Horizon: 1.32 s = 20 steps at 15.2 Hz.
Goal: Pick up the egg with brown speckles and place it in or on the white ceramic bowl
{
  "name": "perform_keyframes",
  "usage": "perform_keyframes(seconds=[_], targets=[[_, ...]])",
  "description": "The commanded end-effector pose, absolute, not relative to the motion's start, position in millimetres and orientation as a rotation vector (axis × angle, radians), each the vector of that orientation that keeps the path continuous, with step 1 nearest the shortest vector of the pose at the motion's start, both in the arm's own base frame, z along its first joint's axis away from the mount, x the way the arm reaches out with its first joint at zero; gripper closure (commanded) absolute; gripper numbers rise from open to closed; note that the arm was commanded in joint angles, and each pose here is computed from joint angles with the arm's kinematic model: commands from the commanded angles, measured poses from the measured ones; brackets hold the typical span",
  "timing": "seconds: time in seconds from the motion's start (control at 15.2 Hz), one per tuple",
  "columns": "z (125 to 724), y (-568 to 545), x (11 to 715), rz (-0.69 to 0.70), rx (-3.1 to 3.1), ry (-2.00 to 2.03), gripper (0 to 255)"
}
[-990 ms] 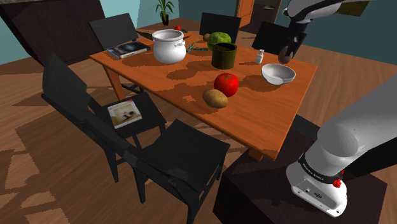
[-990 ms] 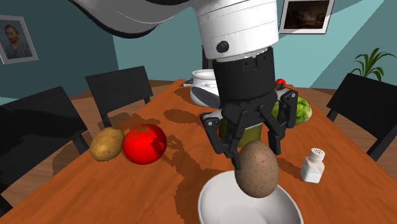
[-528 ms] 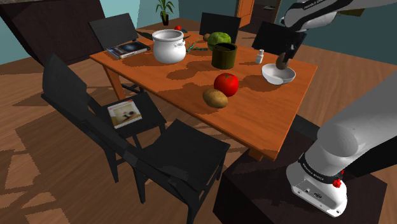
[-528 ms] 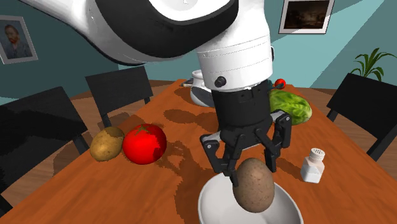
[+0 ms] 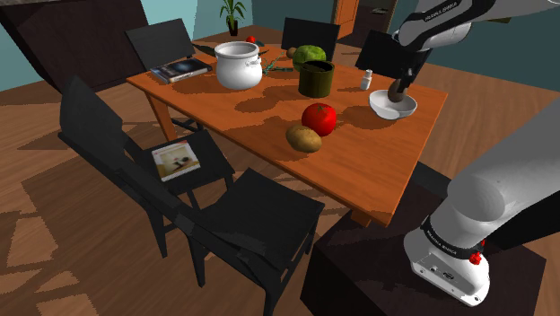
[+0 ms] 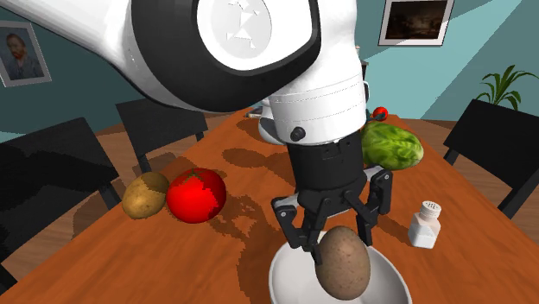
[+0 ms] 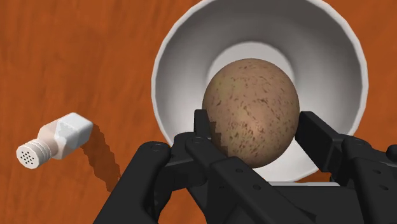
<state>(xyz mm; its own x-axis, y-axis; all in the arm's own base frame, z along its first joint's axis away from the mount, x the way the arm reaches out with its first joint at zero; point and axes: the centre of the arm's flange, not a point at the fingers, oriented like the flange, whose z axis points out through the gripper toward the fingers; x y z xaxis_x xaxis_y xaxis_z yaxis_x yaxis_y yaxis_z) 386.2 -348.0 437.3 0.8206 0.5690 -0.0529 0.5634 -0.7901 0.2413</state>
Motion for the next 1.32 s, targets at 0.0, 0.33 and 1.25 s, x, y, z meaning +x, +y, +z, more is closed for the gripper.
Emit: perform_keyframes(seconds=[0.0, 0.33, 1.25], targets=[[437.4, -348.1, 386.2, 0.033, 2.758, 0.872, 255], [437.4, -348.1, 386.2, 0.033, 2.758, 0.872, 0], [485.8, -336.7, 381.4, 0.033, 2.758, 0.872, 0]])
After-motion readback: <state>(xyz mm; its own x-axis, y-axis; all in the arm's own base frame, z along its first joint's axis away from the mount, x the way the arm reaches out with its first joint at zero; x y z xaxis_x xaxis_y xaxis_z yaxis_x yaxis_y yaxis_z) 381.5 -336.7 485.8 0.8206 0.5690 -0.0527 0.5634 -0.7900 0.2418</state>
